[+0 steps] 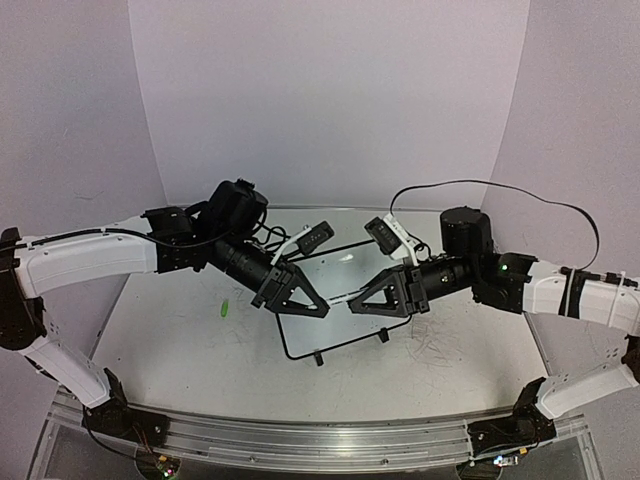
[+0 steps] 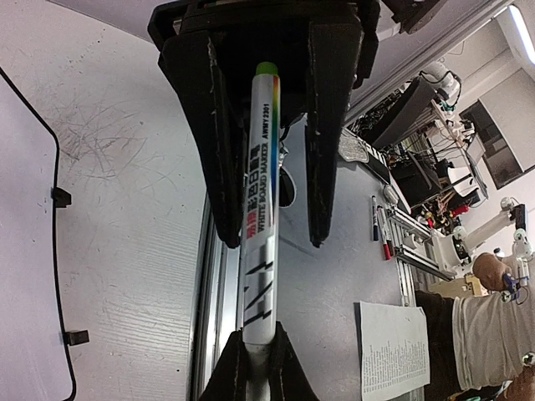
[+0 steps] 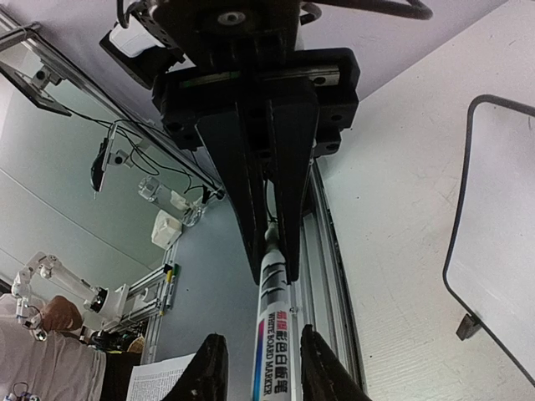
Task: Write a sentence on the whiteboard
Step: Pass from the left arm to the right
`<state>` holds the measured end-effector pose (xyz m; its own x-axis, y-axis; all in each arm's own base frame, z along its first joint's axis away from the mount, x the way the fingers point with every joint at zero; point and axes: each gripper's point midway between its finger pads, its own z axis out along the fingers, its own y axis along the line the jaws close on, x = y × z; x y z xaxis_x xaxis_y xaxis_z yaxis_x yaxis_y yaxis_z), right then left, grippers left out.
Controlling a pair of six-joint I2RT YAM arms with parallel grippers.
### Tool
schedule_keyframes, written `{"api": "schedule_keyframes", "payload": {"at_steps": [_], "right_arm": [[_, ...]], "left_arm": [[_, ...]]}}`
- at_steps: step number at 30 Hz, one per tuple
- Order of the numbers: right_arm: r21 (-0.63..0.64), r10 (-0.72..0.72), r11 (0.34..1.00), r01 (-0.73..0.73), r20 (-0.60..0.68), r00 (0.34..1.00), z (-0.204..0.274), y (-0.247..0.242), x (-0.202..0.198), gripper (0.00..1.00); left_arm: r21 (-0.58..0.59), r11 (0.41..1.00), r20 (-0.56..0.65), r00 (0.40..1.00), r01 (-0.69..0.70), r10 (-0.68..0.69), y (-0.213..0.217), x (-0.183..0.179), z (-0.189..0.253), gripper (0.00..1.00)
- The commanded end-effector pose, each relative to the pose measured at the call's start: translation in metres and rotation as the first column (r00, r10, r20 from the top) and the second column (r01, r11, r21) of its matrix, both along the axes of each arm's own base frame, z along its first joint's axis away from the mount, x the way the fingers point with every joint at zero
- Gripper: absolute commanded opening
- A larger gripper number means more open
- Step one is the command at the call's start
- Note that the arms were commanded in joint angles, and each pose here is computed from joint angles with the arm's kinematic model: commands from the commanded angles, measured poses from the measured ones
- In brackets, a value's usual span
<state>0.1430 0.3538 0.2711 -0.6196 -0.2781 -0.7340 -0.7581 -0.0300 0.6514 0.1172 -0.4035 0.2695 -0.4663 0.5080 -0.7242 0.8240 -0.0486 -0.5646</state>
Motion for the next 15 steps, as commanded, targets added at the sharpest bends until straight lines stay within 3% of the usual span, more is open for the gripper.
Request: {"api": "schedule_keyframes", "payload": {"at_steps": [1, 6, 15], "right_arm": [[0.091, 0.018, 0.996, -0.024, 0.06, 0.998, 0.0323, 0.0061, 0.0006, 0.29], [0.1, 0.02, 0.995, -0.024, 0.041, 0.999, 0.0318, 0.0094, 0.0029, 0.28], [0.114, 0.027, 0.993, -0.029, 0.023, 0.999, 0.0331, 0.0143, 0.0032, 0.16]], "left_arm": [[-0.081, 0.996, 0.048, 0.998, 0.038, -0.035, -0.0038, -0.0043, 0.0296, 0.0], [-0.078, 0.996, 0.054, 0.998, 0.036, -0.031, -0.0056, -0.0041, 0.0288, 0.0], [-0.068, 0.997, 0.051, 0.998, 0.028, -0.024, -0.0068, -0.0033, 0.0254, 0.0]]}}
